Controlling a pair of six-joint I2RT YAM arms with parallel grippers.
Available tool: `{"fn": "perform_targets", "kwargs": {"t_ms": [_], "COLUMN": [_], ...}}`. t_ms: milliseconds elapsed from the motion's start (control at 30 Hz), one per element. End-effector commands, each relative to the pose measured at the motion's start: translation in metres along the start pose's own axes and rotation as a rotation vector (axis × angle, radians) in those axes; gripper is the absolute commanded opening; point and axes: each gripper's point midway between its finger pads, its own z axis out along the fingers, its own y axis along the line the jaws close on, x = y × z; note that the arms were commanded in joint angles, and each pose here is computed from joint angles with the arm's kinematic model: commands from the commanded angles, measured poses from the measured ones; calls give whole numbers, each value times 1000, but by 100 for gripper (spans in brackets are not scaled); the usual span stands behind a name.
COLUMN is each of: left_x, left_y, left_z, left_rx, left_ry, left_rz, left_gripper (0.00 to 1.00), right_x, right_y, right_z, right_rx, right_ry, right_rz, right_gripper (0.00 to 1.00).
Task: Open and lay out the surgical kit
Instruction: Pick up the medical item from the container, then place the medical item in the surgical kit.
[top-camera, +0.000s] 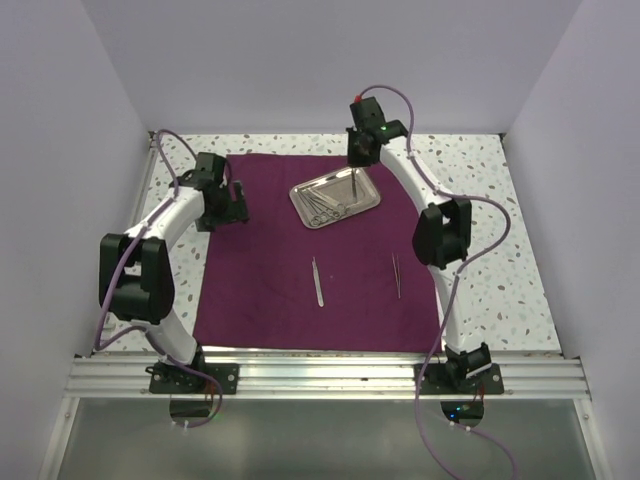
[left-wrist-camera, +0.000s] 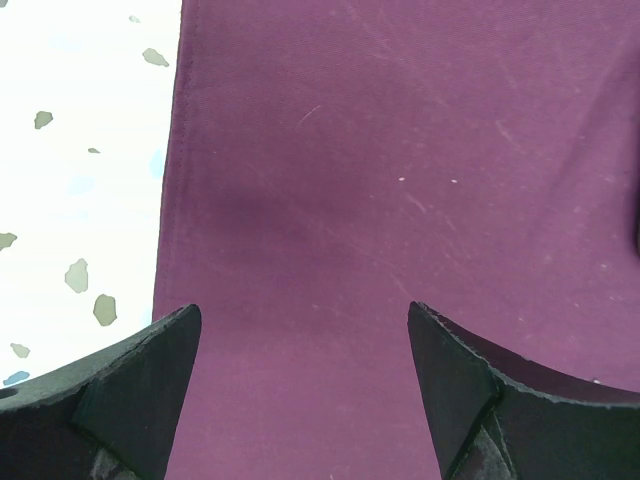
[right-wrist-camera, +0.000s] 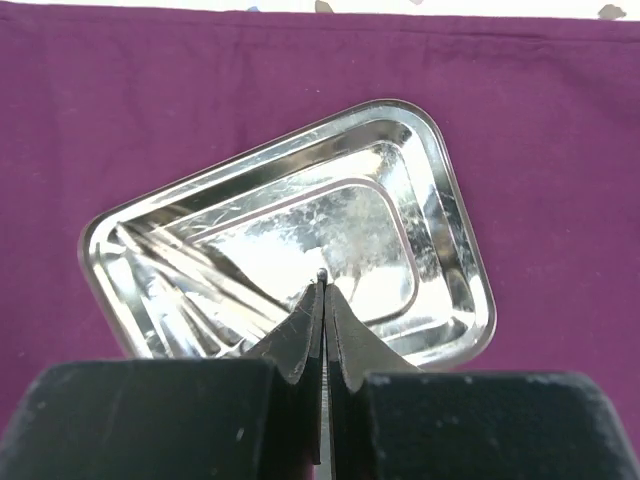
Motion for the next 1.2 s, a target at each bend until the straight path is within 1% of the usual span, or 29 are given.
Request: {"fn": "perform_targets", "kwargs": {"t_ms": [0,100,133,200,233,267,300,333,367,400,433,467,533,567,600,667,700,767,800,833,900,933,967,1000,1033,1067,1100,1133,1167], "left_x": [-18,-19,-19,-19,-19,-19,-21,-23,-23,-25,-29,-31,-39,-41,-44,-54,-55,-67,-65,-76,-79,-88,-91,-93,-98,-98,-96,-96,-94], "left_y": [-7,-7,-7,-8,-8,-10,-12,-12,-14,-14,-16,-17,-23,-25,-29,-39,-42,-54,-61,-70,-77,-89,-96,-101,-111,-115,-120,-129,-134], "left_z": [-20,-25,-26,-25,-25,-25,-25,-25,-24,-22,-21,-20,-16,-15,-10,-11,-6,-10,-6,-10,-4,-11,-12,-11,-15,-16,-11,-12,-9], "left_rx": [53,57,59,64,68,73,80,83,86,86,91,93,106,112,121,138,137,158,161,174,170,192,203,207,223,225,226,236,239], "left_ry": [-89,-104,-105,-106,-106,-109,-113,-117,-117,-119,-129,-134,-148,-150,-148,-162,-151,-173,-158,-176,-161,-185,-194,-195,-210,-214,-205,-206,-197], "left_rz": [-1,0,0,-5,-6,-6,-12,-15,-19,-25,-36,-41,-55,-59,-66,-65,-66,-58,-48,-44,-40,-35,-33,-37,-30,-29,-33,-28,-29], "left_gripper": [88,88,88,88,88,88,88,88,88,88,88,88,88,88,88,87,87,87,87,87,87,87,87,87,87,87,87,87,87], "right_x": [-16,-5,-8,11,9,29,38,37,59,71,78,96,113,130,140,165,171,189,197,202,208,211,204,206,200,185,180,171,156], "right_y": [8,12,14,19,27,26,42,52,54,68,74,76,90,90,98,98,107,107,111,113,114,112,115,113,114,113,107,105,102], "right_z": [-43,-55,-69,-76,-96,-96,-103,-124,-122,-129,-135,-140,-148,-151,-153,-149,-149,-140,-131,-127,-118,-111,-112,-113,-118,-123,-128,-136,-150], "right_rx": [-40,-43,-53,-56,-85,-80,-110,-149,-147,-169,-186,-200,-228,-237,-250,-240,-261,-246,-248,-246,-231,-213,-219,-209,-218,-202,-183,-181,-181], "right_ry": [-39,-17,-28,9,-10,29,28,11,56,69,78,104,115,154,160,192,188,212,223,229,247,256,246,260,248,201,193,168,119], "right_rz": [17,8,9,5,23,27,22,54,56,52,97,109,134,135,123,112,101,96,90,89,82,69,65,52,39,34,26,10,9], "right_gripper": [0,0,0,0,0,0,0,0,0,0,0,0,0,0,0,0,0,0,0,0,0,0,0,11,46,55,62,68,68]}}
